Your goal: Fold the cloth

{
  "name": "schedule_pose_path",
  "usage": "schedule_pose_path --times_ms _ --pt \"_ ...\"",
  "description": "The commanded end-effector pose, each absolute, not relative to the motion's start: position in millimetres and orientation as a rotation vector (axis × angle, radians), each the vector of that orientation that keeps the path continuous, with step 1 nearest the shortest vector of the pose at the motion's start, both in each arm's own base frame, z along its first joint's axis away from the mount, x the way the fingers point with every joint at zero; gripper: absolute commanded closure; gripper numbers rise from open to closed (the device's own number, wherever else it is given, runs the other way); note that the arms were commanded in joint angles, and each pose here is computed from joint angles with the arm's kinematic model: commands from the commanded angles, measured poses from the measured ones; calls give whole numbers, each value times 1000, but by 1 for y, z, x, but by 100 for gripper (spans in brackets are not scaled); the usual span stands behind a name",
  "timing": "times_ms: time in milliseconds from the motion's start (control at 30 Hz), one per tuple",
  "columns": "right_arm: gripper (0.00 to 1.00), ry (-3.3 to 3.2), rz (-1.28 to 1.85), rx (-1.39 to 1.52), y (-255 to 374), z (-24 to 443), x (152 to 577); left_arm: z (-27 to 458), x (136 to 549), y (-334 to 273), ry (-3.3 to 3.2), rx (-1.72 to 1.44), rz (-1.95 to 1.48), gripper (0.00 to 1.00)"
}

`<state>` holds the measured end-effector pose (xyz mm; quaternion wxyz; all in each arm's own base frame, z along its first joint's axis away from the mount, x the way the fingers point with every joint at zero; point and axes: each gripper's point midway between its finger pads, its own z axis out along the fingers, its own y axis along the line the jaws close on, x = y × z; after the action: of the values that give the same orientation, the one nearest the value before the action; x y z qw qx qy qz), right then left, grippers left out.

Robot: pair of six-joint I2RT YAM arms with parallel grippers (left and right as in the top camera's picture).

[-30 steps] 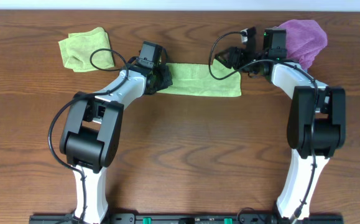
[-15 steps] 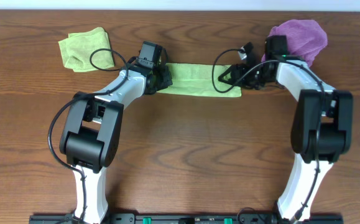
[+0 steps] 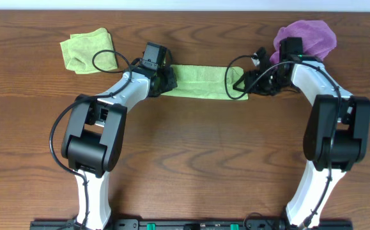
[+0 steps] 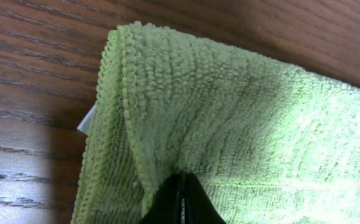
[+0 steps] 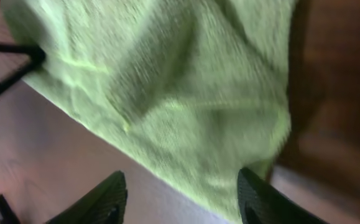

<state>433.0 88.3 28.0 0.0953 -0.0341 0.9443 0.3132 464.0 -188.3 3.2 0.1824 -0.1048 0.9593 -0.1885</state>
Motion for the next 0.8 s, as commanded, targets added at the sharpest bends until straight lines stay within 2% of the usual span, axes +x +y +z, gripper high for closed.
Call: schedule_pose_path --times_ms 0,200,400,767 --pt "31 2802 798 -52 69 44 438 -3 466 -178 2717 -325 -483 94" --pt "26 2787 795 -1 67 41 443 -3 465 -178 2717 -331 -485 94" --pt "25 2722 791 32 72 39 464 -3 465 -179 2717 -339 -492 94" --pt "27 2722 821 85 82 19 472 -3 465 -179 2719 -337 -497 94"
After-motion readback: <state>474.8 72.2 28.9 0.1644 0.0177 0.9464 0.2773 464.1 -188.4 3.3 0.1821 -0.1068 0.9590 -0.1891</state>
